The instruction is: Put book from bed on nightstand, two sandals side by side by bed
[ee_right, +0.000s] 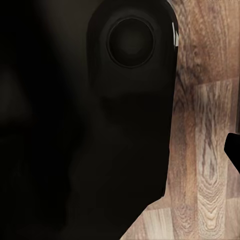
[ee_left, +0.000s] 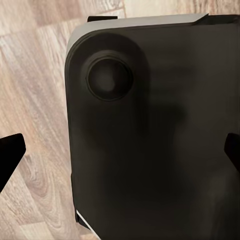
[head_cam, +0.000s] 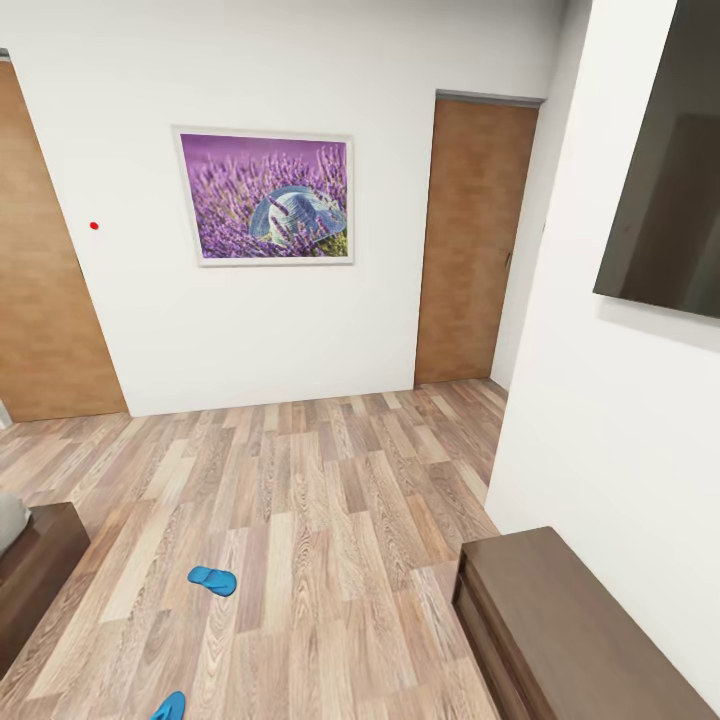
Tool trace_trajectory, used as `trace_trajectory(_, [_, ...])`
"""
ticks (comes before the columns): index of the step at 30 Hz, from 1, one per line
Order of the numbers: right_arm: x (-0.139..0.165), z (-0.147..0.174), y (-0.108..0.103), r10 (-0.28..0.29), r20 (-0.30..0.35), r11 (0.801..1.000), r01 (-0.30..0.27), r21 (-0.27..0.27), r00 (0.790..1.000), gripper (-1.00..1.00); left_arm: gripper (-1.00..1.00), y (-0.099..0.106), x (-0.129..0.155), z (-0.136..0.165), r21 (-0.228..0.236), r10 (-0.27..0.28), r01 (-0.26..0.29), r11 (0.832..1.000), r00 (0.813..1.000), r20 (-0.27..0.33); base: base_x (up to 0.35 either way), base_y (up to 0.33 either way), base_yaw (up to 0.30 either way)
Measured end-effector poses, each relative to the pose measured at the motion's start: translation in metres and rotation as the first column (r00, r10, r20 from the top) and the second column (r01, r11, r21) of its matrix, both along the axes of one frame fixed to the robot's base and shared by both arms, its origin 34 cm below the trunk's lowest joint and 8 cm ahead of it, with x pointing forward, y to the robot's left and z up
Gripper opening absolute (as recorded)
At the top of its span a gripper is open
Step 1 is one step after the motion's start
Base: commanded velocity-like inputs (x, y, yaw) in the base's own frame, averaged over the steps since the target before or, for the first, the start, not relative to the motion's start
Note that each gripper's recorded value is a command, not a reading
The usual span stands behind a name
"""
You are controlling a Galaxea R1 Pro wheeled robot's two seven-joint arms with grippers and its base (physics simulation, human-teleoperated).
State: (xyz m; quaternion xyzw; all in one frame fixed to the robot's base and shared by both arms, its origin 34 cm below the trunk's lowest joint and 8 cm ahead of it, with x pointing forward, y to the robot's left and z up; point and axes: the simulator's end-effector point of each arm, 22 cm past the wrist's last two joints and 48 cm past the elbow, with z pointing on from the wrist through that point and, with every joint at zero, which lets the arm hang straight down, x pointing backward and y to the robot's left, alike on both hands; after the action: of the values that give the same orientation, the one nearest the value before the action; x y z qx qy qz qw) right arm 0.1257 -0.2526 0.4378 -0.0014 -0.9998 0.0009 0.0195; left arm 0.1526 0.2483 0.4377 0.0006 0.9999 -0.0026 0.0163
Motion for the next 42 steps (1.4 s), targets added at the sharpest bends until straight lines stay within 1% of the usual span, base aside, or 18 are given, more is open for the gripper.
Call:
trace_trajectory(6, [0.0000,0.0001,-0.0003,0.000,0.001,1.000,0.000,0.000,1.000,1.00,1.00,0.0004,-0.0004,0.0001,0.000,0.000,0.000,1.000,1.000,0.000,0.193,0.000,0.002])
trace_trajectory(25, [0.0000,0.0001,-0.0002,0.000,0.001,1.000,0.000,0.000,1.000,1.00,1.00,-0.0002,0.0000,0.0001,-0.001,0.000,0.000,1.000,1.000,0.001,0.302,0.000,0.000])
trace_trajectory(35, [0.0000,0.0000,0.0001,0.000,0.000,1.000,0.000,0.000,1.000,1.00,1.00,-0.0001,-0.0001,0.0000,-0.001,0.000,0.000,1.000,1.000,0.001,0.057,0.000,0.132])
trace_trajectory(42, [0.0000,0.0000,-0.0002,0.000,0.000,1.000,0.000,0.000,1.000,1.00,1.00,0.0005,0.0000,0.0001,0.000,0.000,0.000,1.000,1.000,0.001,0.074,0.000,0.022])
